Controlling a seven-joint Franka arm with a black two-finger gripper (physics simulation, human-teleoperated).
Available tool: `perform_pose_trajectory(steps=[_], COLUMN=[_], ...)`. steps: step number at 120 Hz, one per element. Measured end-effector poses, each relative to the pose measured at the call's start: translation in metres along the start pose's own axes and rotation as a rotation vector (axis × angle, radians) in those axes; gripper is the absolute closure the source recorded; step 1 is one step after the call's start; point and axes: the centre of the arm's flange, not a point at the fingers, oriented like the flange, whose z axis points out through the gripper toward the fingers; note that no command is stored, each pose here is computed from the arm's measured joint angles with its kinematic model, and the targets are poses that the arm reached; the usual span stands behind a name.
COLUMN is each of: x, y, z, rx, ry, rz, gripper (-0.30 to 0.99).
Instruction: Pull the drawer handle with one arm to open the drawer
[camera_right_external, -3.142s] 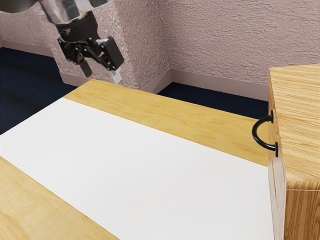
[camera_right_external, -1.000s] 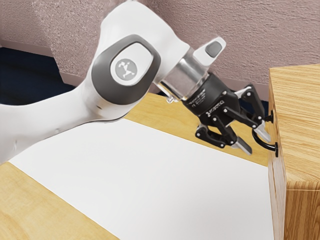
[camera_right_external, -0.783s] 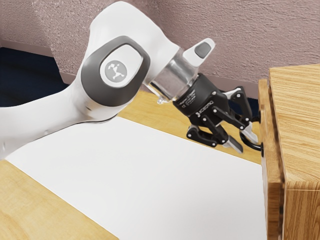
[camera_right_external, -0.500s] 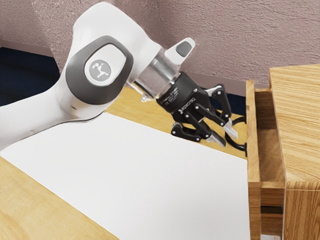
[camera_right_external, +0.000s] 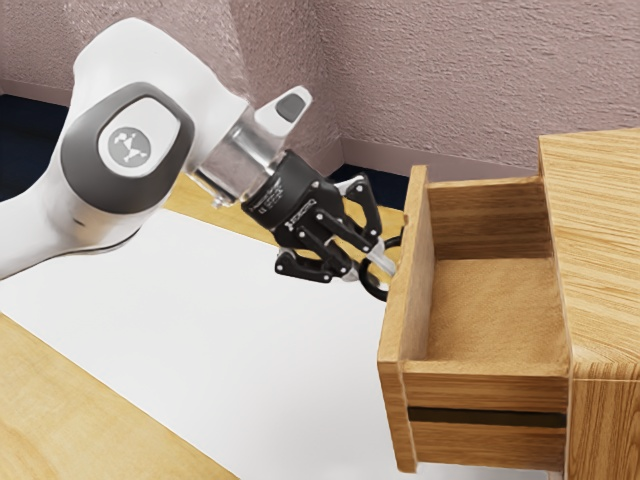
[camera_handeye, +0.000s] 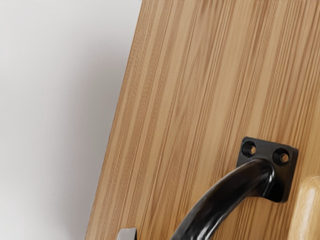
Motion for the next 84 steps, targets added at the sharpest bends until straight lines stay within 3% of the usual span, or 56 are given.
perform_pose_trajectory(steps=[34, 84], x=[-0.01, -0.023], y=[-0.018, -0.05], z=[-0.014, -0.047], rx=[0.015, 0.0], ry=[0.012, 0.038], rz=[-0.017, -0.046], gripper=[0.77, 0.72])
